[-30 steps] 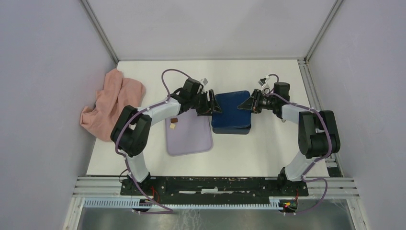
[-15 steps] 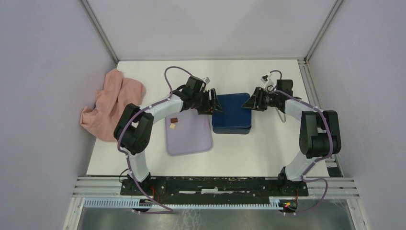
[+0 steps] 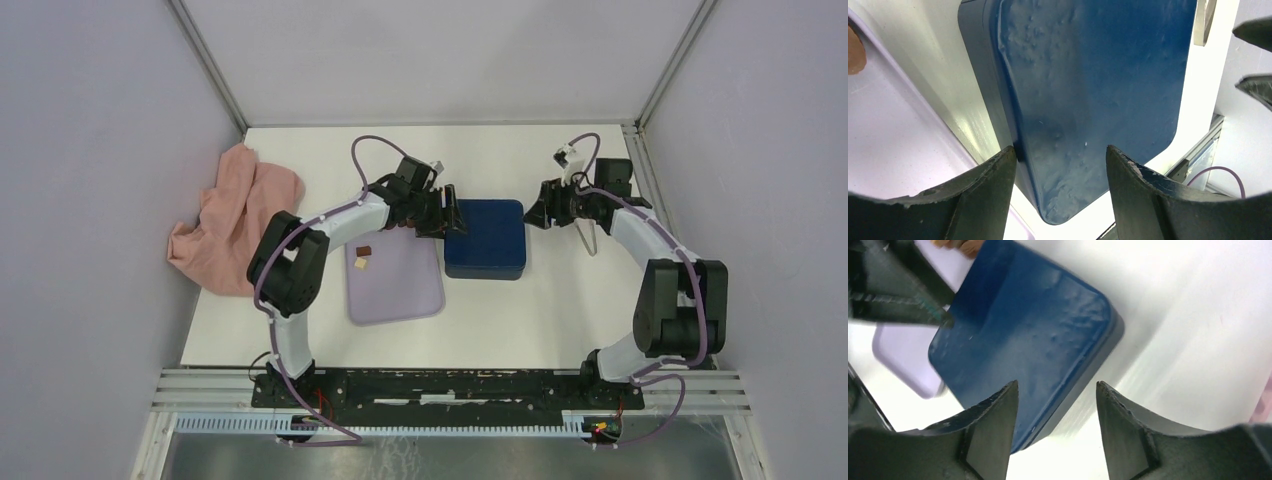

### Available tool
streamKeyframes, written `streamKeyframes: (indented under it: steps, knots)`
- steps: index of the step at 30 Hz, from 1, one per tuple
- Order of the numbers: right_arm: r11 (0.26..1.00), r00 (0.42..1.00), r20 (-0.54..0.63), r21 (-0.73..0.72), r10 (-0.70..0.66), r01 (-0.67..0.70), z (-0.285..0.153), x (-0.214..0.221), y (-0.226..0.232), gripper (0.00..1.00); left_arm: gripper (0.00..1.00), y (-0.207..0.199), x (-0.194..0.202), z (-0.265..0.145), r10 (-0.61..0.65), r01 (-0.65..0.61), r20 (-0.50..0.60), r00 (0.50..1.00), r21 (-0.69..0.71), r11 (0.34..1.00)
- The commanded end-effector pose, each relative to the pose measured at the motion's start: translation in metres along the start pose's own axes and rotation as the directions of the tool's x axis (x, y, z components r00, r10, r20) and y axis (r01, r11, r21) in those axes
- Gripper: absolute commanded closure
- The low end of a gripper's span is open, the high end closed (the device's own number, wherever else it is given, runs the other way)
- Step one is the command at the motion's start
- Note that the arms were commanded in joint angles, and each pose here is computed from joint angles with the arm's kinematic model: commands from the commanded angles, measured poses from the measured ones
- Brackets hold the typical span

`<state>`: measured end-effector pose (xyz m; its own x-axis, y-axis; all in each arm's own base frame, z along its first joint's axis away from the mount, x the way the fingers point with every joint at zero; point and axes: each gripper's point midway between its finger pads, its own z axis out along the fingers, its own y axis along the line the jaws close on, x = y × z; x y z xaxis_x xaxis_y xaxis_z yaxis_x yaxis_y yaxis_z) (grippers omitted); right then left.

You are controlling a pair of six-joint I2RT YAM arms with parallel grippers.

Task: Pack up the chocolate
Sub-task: Close the box lid on the packing box.

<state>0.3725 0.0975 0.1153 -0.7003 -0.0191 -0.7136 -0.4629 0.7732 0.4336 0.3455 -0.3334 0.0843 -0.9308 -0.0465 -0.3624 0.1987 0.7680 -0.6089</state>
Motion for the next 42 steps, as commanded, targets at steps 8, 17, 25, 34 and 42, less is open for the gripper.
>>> streamKeyframes:
  steps: [8, 17, 25, 34, 42]
  knots:
    - [0.464, 0.604, 0.192, -0.477, -0.773, 0.746, -0.020, 0.035, 0.134, 0.74, 0.29, -0.008, -0.012, 0.002, 0.083, -0.083, -0.010, 0.997, -0.026, 0.996]
    - [0.198, 0.333, 0.133, -0.583, -0.933, 0.788, 0.017, 0.100, 0.165, 0.89, 0.29, -0.003, -0.007, 0.007, 0.071, -0.072, -0.038, 0.997, -0.043, 0.996]
    - [0.266, 0.323, 0.003, -0.556, -0.947, 0.787, 0.039, 0.114, 0.144, 0.90, 0.29, -0.006, -0.006, 0.009, 0.071, -0.073, -0.050, 0.996, -0.031, 0.997]
    - [0.347, 0.318, -0.144, -0.469, -0.937, 0.812, 0.034, 0.113, 0.115, 0.91, 0.29, -0.006, -0.005, 0.013, 0.071, -0.073, -0.065, 0.995, -0.027, 0.997]
    - [0.469, 0.405, -0.244, -0.339, -0.881, 0.816, 0.023, 0.094, 0.085, 0.90, 0.29, -0.007, -0.003, 0.015, 0.069, -0.071, -0.077, 0.995, -0.019, 0.997]
